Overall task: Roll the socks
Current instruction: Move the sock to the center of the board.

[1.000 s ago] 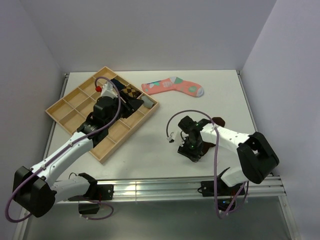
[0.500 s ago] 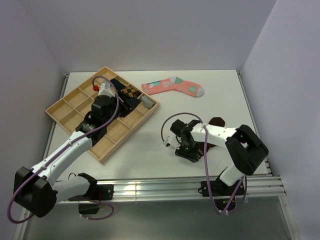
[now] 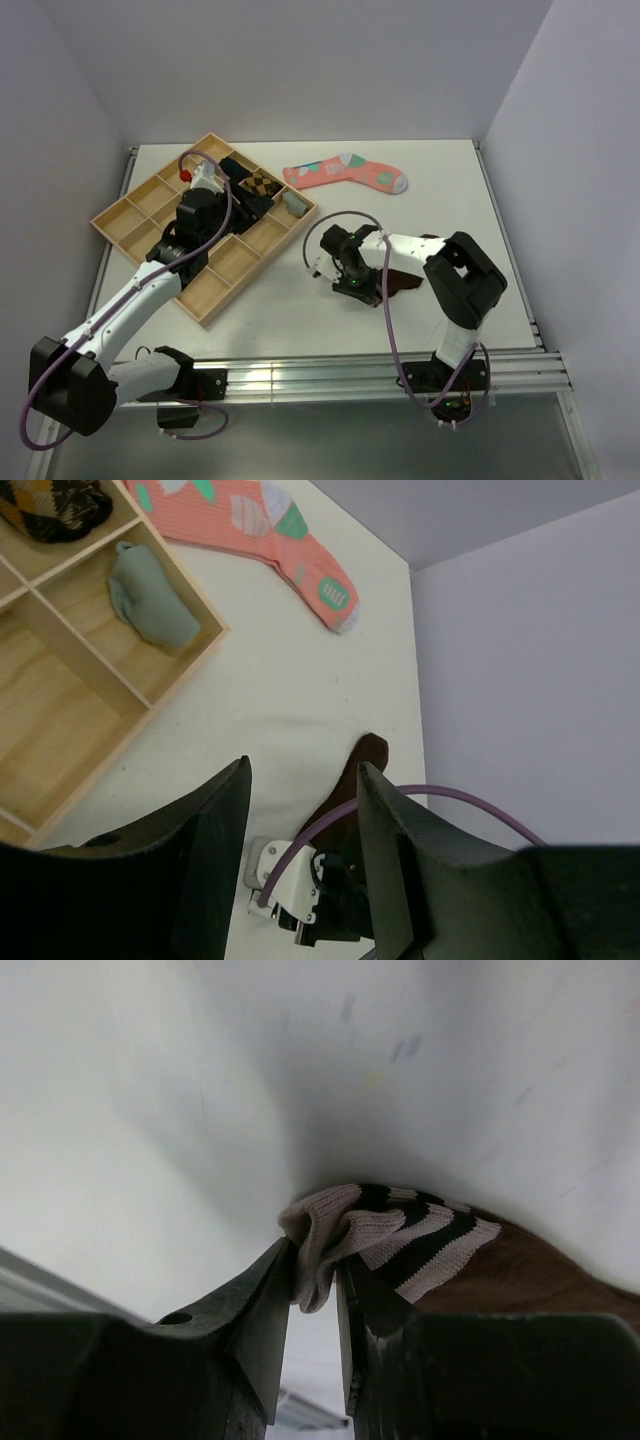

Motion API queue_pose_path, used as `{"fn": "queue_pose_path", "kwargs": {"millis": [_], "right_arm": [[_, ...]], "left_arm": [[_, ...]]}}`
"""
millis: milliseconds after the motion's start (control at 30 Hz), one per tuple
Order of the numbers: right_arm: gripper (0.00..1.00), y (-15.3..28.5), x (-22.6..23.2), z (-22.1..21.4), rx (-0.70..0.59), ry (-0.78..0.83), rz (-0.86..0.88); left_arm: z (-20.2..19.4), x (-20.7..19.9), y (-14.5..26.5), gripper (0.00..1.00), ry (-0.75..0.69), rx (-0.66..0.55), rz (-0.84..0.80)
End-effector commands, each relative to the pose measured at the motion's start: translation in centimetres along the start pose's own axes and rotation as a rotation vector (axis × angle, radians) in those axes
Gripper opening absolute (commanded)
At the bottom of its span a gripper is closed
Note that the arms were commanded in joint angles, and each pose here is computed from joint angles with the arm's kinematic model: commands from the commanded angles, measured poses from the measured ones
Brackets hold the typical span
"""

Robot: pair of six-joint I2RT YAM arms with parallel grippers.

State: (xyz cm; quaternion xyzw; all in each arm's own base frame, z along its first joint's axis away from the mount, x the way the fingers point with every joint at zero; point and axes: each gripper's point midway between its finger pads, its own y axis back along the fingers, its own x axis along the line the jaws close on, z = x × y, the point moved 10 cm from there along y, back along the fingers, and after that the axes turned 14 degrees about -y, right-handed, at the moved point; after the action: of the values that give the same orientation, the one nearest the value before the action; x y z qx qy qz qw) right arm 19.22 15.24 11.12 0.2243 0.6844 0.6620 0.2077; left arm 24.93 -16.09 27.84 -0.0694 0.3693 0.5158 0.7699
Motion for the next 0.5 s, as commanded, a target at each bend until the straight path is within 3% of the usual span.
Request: {"fn": "queue_pose_path", "kwargs": {"millis": [0,200,467], "right_arm": [[0.31,0.3,0.8,4.8,-0.186,0.060,-0.007],[0.31,0.4,3.9,6.6,-0.204,0.146,0.093],[0.31,0.5,5.5,3.8,-0.182,0.158,0.279]], "left_arm": [[1.6,-0.7,1.5,0.52,-0.033,-0.030,-0.029],[2.0,-0.4,4.0,0.52,-0.032,-0.066,-0.016],[0.6,0.0,4.6,0.52,-0.014,-0.022,-0.059]]}}
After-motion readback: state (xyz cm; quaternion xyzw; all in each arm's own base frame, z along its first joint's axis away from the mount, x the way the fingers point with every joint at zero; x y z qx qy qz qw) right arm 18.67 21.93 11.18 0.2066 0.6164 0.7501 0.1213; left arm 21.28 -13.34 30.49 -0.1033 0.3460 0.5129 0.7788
